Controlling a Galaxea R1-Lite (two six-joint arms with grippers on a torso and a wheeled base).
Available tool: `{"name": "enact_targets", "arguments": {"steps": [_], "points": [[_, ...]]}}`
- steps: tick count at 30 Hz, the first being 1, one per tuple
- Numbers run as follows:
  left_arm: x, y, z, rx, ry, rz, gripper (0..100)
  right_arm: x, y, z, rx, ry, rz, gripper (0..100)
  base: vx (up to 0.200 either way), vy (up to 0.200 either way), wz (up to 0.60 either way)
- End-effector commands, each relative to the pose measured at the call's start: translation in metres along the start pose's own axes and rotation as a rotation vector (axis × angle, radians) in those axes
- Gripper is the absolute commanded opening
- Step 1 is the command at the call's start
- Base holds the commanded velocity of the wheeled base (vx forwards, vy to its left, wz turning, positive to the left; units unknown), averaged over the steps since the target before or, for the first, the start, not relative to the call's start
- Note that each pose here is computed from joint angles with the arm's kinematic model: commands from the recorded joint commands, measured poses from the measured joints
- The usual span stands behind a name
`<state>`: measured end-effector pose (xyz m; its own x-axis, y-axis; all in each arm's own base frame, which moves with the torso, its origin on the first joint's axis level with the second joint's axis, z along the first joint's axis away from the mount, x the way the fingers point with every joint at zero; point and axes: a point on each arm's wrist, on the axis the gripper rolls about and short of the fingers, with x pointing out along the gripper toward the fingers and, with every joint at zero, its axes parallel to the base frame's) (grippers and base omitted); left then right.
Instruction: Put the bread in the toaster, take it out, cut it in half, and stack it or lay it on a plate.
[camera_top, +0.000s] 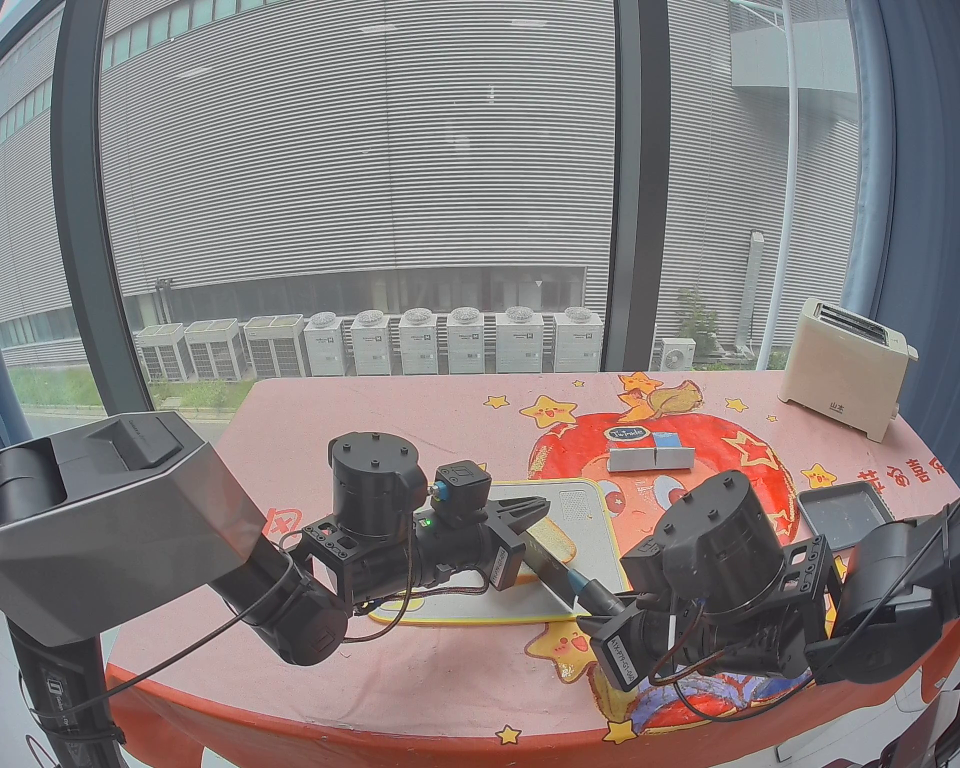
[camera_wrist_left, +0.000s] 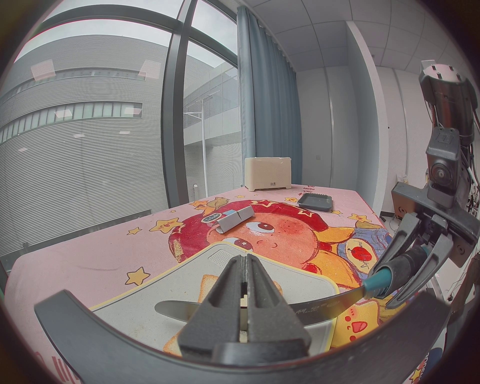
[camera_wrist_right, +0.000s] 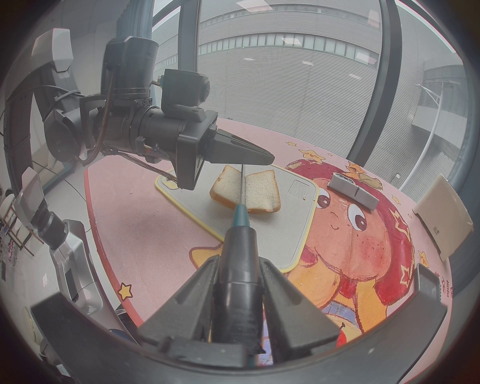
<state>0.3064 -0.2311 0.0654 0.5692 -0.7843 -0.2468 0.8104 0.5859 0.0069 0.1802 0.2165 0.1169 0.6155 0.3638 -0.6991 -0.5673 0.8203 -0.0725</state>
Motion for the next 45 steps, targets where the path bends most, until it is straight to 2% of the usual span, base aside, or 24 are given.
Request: {"name": "enact_targets", "arguments": {"steps": [1, 9, 16, 28, 36, 39, 45], "points": [[0.002, 0.000, 0.000, 0.001, -0.002, -0.002, 0, 0.001, 0.000, -0.001, 0.000, 0.004, 0.002, 0, 0.000, 0.000, 0.00], [0.000, 0.000, 0.003, 0.002, -0.011, 0.000, 0, 0.002, 0.001, -0.001, -0.001, 0.008, 0.000, 0, 0.000, 0.000, 0.00], [-0.001, 0.000, -0.006, -0.011, 0.019, 0.000, 0, 0.001, 0.000, 0.001, 0.005, -0.009, 0.004, 0, 0.000, 0.000, 0.00], [0.002, 0.003, -0.005, -0.014, 0.011, 0.004, 0, -0.001, -0.001, 0.003, 0.011, -0.018, 0.002, 0, 0.000, 0.000, 0.00], [0.002, -0.001, 0.003, -0.003, -0.016, -0.006, 0, 0.003, -0.001, 0.000, 0.007, 0.000, -0.002, 0, 0.000, 0.000, 0.00], [-0.004, -0.004, 0.018, 0.009, -0.054, -0.010, 0, 0.003, -0.001, -0.001, 0.006, 0.004, -0.003, 0, 0.000, 0.000, 0.00], [-0.004, -0.004, 0.016, 0.006, -0.045, -0.011, 0, 0.000, -0.003, 0.002, 0.016, -0.011, -0.003, 0, 0.000, 0.000, 0.00]]}}
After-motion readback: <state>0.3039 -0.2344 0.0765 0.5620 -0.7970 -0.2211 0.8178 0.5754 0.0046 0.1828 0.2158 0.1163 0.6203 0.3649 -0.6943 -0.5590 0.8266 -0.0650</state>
